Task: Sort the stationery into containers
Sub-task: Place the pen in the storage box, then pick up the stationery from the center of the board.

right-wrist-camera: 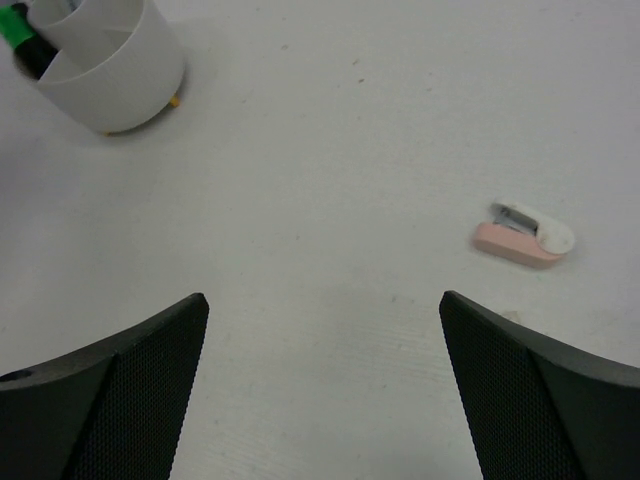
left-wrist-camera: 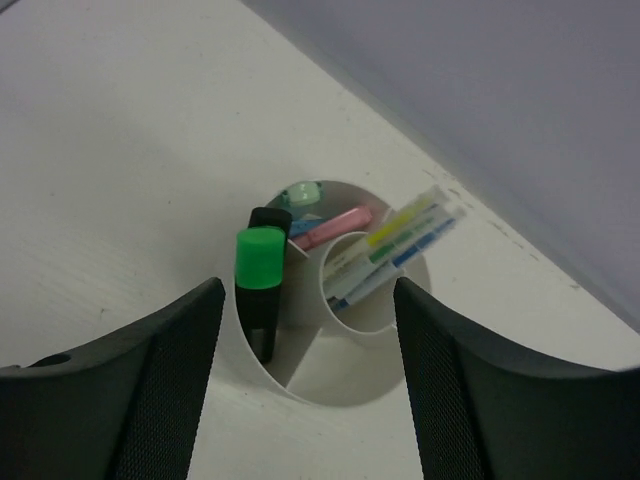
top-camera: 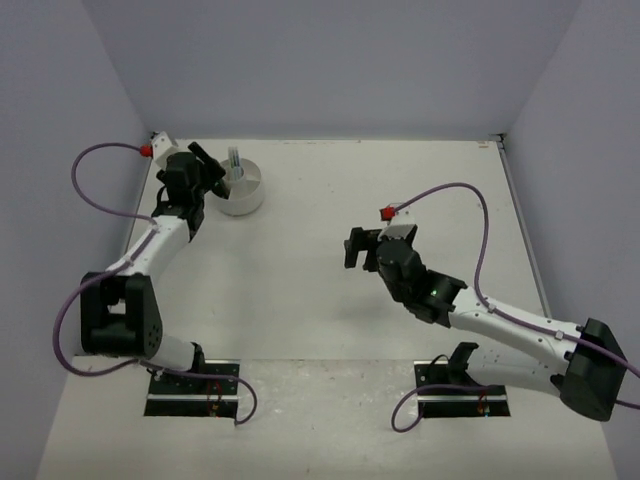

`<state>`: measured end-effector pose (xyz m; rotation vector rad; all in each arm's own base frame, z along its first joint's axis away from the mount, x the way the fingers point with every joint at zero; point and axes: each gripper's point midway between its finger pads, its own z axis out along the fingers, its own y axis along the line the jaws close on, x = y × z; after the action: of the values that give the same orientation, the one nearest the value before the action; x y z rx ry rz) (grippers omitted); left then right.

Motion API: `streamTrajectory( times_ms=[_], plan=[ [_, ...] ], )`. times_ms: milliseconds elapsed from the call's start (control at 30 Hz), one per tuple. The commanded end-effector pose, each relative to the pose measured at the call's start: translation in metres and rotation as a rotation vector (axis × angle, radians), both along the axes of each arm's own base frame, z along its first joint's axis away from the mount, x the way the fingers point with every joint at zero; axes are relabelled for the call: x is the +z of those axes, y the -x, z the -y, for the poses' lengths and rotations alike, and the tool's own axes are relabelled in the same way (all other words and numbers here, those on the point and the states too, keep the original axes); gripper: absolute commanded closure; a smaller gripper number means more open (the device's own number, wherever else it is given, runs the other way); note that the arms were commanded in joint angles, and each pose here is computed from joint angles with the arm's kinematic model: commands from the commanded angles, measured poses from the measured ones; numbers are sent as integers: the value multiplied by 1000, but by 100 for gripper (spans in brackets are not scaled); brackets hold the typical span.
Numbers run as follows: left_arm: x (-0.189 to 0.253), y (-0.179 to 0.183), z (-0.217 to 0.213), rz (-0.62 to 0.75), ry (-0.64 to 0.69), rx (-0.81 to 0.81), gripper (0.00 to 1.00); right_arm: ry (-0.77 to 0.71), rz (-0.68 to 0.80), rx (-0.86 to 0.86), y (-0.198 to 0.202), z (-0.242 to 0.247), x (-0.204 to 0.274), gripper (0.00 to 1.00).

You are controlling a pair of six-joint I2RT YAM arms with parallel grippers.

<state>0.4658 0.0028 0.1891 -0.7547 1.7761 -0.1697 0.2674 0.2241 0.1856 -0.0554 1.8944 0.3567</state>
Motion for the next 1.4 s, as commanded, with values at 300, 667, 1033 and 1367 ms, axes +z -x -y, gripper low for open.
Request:
streamTrajectory(
  times_ms=[300,667,1033,1367],
  plan=[
    [91,181,108,319,76,-610,0,348,-650,-112,-29,92,-88,4],
    [82,240,113,255,-61,-775,0,484,-905,18,-13,100,-153,18],
    [55,238,120,190,-78,-844,0,458,-943,136,-22,79,-166,55],
    [55,242,150,250,121,-951,0,290,-737,366,-12,-1,-117,92]
  ],
)
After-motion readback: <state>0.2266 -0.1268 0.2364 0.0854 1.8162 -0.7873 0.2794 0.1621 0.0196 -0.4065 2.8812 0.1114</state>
